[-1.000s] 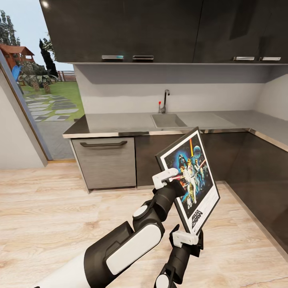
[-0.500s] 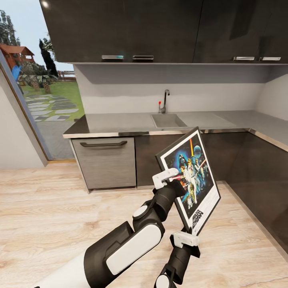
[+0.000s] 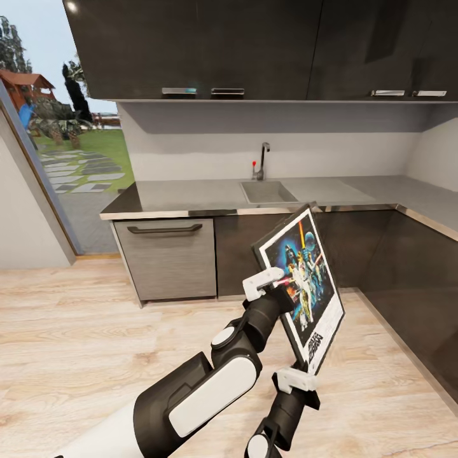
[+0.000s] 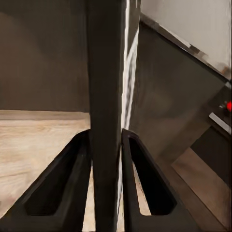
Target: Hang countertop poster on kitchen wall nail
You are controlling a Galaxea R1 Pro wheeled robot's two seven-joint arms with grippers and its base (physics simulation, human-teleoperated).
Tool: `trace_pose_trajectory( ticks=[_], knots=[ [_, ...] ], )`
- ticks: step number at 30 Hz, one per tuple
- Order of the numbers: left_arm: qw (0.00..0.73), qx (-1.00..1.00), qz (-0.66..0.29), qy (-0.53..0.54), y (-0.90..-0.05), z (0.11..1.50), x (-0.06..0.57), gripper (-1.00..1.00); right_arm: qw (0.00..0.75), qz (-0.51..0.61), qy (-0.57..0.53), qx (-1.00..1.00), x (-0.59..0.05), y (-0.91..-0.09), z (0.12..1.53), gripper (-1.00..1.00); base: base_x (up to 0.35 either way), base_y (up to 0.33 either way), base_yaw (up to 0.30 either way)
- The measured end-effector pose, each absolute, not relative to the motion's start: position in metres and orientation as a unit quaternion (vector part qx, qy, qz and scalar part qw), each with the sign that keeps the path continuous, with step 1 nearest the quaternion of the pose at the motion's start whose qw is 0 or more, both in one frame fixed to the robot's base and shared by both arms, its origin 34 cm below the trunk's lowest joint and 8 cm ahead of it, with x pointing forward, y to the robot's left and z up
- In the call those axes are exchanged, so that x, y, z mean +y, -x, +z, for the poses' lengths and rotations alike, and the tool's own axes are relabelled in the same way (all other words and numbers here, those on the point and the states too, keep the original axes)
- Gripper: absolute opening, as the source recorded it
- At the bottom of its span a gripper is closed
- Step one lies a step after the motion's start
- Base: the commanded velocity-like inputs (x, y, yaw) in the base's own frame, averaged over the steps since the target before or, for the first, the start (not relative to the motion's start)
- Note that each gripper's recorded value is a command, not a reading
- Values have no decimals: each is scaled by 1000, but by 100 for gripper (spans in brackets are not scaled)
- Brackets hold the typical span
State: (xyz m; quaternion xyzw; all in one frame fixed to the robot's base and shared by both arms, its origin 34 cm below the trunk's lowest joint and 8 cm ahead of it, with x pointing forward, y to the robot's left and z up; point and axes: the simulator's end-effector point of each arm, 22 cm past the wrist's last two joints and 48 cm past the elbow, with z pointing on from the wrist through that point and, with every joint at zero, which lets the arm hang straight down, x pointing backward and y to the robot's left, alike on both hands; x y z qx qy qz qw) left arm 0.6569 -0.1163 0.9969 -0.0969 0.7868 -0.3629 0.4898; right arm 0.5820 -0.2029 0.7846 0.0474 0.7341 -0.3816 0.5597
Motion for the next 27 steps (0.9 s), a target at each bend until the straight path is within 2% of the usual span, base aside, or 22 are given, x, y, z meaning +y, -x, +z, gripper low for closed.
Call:
trace_pose_trajectory(
  ticks=[27],
  knots=[
    [492,788,-357,95,-660,992,-108,100,560,-384,-49,733,-204,-583,785,-100,0,0,0]
  ],
)
